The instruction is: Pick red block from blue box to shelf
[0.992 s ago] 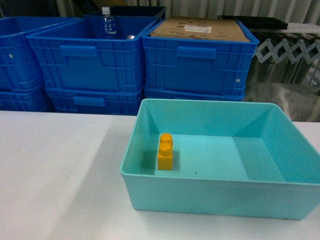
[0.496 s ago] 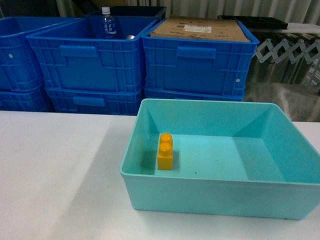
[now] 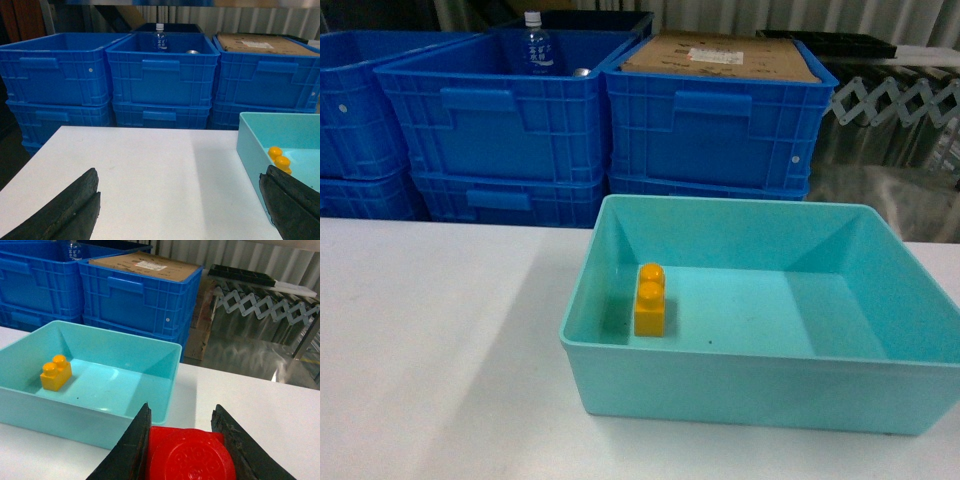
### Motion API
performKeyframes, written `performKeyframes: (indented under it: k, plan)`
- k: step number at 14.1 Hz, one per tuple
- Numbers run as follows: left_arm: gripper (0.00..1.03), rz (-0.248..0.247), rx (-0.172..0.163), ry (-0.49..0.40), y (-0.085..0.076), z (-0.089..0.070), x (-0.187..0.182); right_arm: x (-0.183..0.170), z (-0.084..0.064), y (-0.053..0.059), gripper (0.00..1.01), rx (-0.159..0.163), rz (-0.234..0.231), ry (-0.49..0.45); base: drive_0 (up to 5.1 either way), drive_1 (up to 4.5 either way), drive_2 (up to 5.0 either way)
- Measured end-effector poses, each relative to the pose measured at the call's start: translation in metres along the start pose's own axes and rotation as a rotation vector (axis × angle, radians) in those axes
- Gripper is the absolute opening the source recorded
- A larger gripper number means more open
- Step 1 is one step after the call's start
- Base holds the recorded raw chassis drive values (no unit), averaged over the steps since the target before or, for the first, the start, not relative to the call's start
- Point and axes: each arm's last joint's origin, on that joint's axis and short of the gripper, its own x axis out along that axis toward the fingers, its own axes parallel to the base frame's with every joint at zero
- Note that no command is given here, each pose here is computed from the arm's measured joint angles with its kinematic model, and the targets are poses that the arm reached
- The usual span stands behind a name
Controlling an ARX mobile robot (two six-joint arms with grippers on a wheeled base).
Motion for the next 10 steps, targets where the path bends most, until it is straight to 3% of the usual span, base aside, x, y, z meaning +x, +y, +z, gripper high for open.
performKeyframes:
  k: [3, 10]
  plan:
    - [0.98, -0.001, 0.0, -0.003, 0.0, 0.0003, 0.0, 0.0, 0.0001, 0.0, 0.29, 0.0, 0.0, -0.001, 4.0, -4.32, 0.2]
    - [0.98, -0.002, 0.0, -0.003, 0.0, 0.0003, 0.0, 0.0, 0.0001, 0.0, 0.29, 0.0, 0.0, -0.001, -0.1, -0.13, -0.1]
